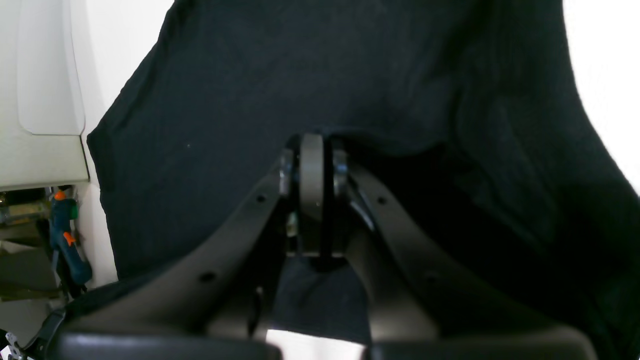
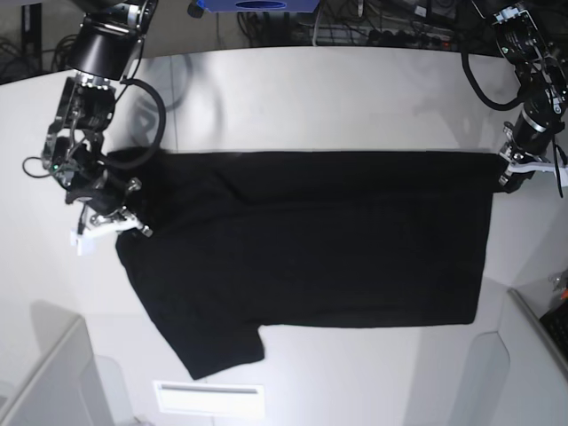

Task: Fold the T-shirt properly
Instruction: 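Drag the shirt by its shoulders with both grippers, smoothing it flat, then release and regrasp the shirt's shoulder edge with both grippers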

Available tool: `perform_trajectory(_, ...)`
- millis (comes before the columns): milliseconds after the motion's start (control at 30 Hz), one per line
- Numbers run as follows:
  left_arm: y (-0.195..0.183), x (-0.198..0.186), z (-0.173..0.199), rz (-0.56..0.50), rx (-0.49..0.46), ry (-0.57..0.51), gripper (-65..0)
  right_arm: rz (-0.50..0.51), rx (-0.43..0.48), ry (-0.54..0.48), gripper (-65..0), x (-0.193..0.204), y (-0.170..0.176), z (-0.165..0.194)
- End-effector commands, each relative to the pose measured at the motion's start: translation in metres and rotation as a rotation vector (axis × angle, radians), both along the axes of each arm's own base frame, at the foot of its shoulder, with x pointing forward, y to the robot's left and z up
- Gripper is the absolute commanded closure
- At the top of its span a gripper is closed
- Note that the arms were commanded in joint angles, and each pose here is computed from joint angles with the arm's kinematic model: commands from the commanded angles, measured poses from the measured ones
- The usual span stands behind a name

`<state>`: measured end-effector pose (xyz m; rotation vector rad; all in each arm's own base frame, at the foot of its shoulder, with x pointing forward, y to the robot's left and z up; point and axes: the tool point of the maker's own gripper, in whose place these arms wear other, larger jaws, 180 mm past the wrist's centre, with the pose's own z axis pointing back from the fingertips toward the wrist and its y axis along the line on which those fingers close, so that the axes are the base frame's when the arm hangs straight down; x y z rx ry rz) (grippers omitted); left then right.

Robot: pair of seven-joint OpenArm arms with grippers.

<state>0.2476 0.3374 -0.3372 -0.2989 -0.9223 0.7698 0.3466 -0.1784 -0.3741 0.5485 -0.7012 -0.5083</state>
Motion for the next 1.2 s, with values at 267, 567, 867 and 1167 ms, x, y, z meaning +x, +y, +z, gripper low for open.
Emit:
perform_trajectory(267,0.006,0.011,0.018,-0.003,0.029,-0.057,0.0,-0.013,0.016,-0.032,0.0,0.016,-0.004,0.009)
perform_trajectory(567,0.006,0.018,0.024,-0.004,0.028,-0.077,0.0,-0.014,0.018,-0.035,0.0,0.017,-0.004,0.01)
perform_trajectory(867,0.009,0.019,0.027,0.002,0.036,-0.084,-14.2,-0.028,0.018,-0.052,-15.5,0.019,-0.007,0.013)
perform_trajectory(1167,0.011,0.03,0.037,0.007,0.036,-0.121,-44.4,-0.044,-0.026,-0.147,-25.8,0.021,-0.011,0.036)
